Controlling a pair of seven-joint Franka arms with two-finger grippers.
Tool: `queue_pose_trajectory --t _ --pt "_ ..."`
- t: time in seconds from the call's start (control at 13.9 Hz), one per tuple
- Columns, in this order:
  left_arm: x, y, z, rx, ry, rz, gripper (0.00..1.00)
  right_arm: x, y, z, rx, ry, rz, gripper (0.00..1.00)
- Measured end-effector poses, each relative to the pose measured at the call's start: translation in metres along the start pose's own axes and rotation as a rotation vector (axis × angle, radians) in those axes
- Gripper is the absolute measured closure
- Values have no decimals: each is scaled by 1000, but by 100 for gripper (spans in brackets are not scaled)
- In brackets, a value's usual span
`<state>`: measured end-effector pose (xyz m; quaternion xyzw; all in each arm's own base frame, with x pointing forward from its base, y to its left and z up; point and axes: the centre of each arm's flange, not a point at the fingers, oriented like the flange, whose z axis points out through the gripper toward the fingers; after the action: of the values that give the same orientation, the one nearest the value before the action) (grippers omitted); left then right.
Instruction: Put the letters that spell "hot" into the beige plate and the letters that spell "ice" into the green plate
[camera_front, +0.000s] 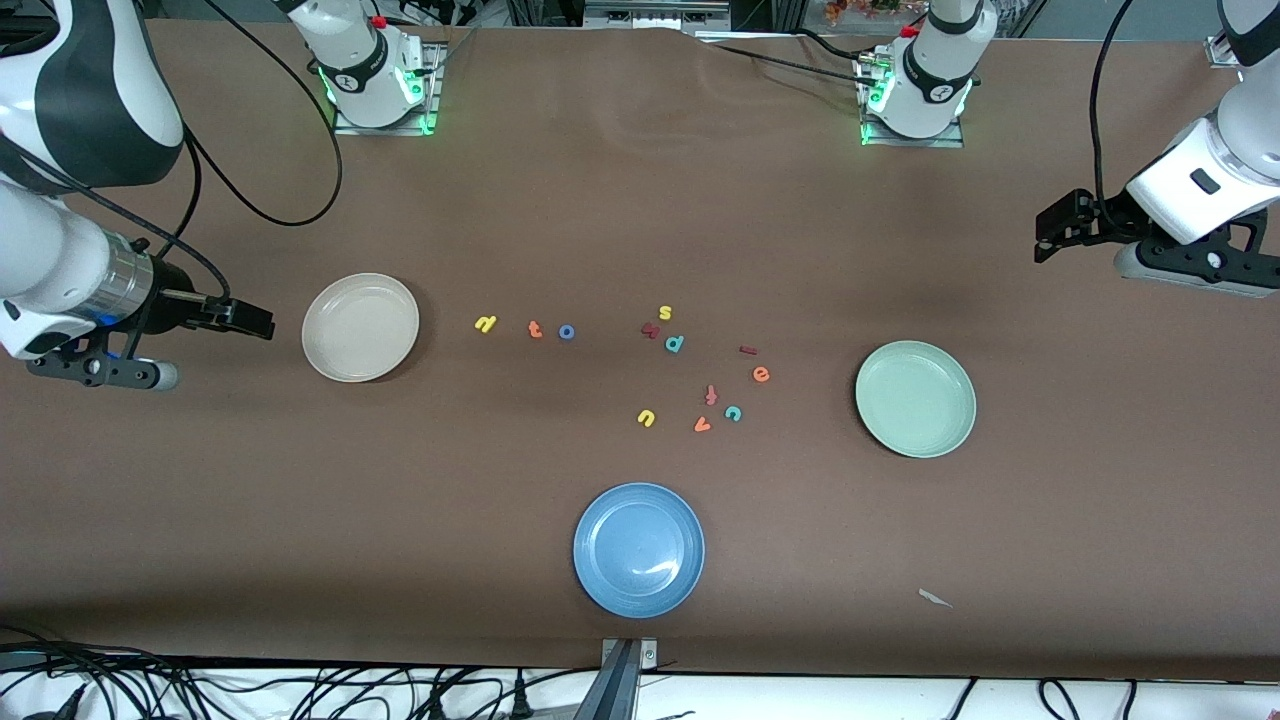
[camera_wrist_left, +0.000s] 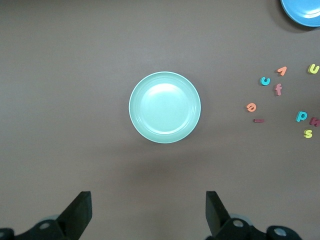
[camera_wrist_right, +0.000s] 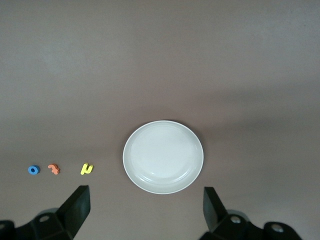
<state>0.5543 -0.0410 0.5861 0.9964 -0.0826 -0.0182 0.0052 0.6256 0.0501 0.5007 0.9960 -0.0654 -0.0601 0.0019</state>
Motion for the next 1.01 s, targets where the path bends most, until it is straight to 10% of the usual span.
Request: queue_pose_trajectory --t 1.01 --pt "1 6 -5 1 9 11 0 0 2 -7 1 5 17 0"
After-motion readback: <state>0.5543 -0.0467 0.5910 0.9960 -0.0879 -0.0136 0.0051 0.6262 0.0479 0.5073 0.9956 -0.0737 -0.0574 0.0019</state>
